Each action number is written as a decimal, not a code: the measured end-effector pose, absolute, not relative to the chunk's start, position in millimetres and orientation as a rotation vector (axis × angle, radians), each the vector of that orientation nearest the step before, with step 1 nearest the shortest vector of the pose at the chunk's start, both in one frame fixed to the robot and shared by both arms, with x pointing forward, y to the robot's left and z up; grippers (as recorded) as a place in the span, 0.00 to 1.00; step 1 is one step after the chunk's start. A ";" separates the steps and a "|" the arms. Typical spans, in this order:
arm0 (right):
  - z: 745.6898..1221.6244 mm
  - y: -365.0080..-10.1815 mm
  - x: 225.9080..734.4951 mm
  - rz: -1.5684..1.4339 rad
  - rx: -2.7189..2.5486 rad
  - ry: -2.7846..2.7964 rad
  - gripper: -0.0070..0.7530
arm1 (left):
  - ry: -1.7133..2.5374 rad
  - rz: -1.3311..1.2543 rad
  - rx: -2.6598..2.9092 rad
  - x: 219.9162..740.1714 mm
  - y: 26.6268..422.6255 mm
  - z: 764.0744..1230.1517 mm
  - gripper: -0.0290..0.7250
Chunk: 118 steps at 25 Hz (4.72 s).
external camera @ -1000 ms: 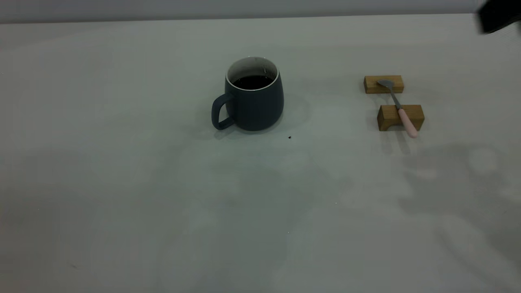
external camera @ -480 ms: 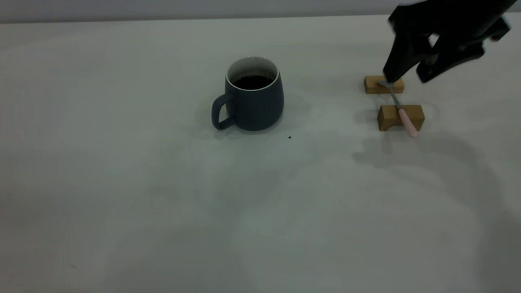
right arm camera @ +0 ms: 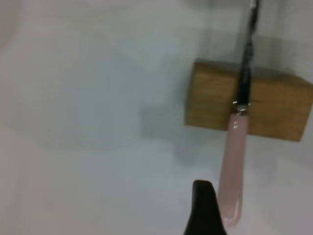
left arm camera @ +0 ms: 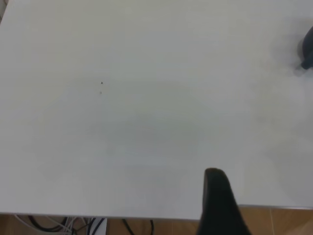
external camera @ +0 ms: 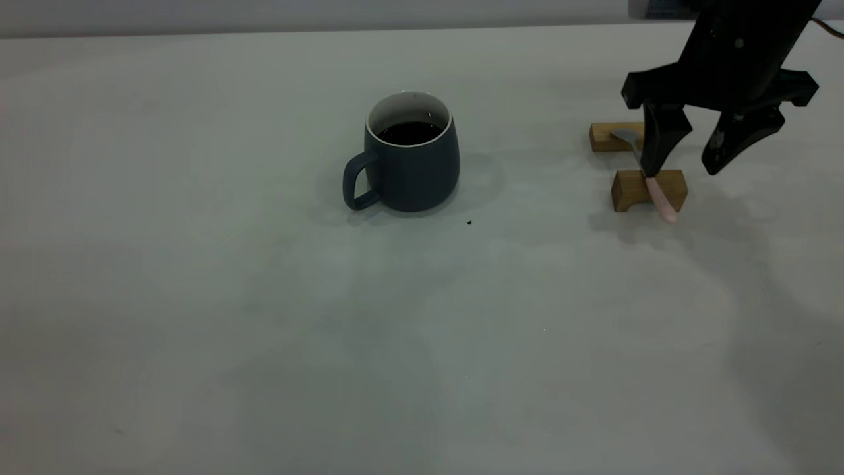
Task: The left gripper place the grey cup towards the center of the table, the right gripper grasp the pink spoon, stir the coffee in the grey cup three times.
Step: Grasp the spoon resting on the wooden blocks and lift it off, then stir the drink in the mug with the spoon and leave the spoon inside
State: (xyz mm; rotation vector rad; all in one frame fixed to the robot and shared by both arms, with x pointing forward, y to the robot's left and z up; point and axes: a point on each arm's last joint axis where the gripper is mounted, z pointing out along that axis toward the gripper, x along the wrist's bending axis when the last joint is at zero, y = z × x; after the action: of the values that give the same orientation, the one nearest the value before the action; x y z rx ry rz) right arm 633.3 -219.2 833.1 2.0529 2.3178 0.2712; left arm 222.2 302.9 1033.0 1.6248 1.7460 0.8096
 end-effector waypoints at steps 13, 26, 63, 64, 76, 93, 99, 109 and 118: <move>803.8 -216.7 634.2 0.202 2.157 2.326 0.79 | 1.746 0.810 1.625 222.2 302.9 1033.0 0.74; 780.3 -216.6 632.0 0.185 2.155 2.350 0.47 | 1.746 0.810 1.625 222.2 302.9 1033.0 0.74; 910.8 -65.2 650.3 1.325 3.996 0.946 0.18 | 1.746 0.810 1.625 222.2 302.9 1033.0 0.74; 910.6 -65.3 650.4 1.268 4.048 0.855 0.18 | 1.746 0.810 1.625 222.2 302.9 1033.0 0.74; 847.2 -64.4 662.7 0.831 4.241 0.291 0.18 | 1.746 0.810 1.625 222.2 302.9 1033.0 0.74; 807.6 -60.9 668.4 0.629 4.359 0.266 0.18 | 1.746 0.810 1.625 222.2 302.9 1033.0 0.74; 812.0 -58.0 682.6 0.779 4.318 0.292 0.18 | 1.746 0.810 1.625 222.2 302.9 1033.0 0.74; 805.3 -77.8 671.6 0.694 4.180 0.192 0.18 | 1.746 0.810 1.625 222.2 302.9 1033.0 0.74; 812.5 -59.1 655.9 0.548 4.350 0.235 0.18 | 1.746 0.810 1.625 222.2 302.9 1033.0 0.74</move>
State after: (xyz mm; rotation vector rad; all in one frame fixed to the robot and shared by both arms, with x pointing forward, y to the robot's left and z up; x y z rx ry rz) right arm 655.9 -59.1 812.5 4.3501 0.2346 0.5485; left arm 222.2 302.9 1033.0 1.6248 1.7460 0.8096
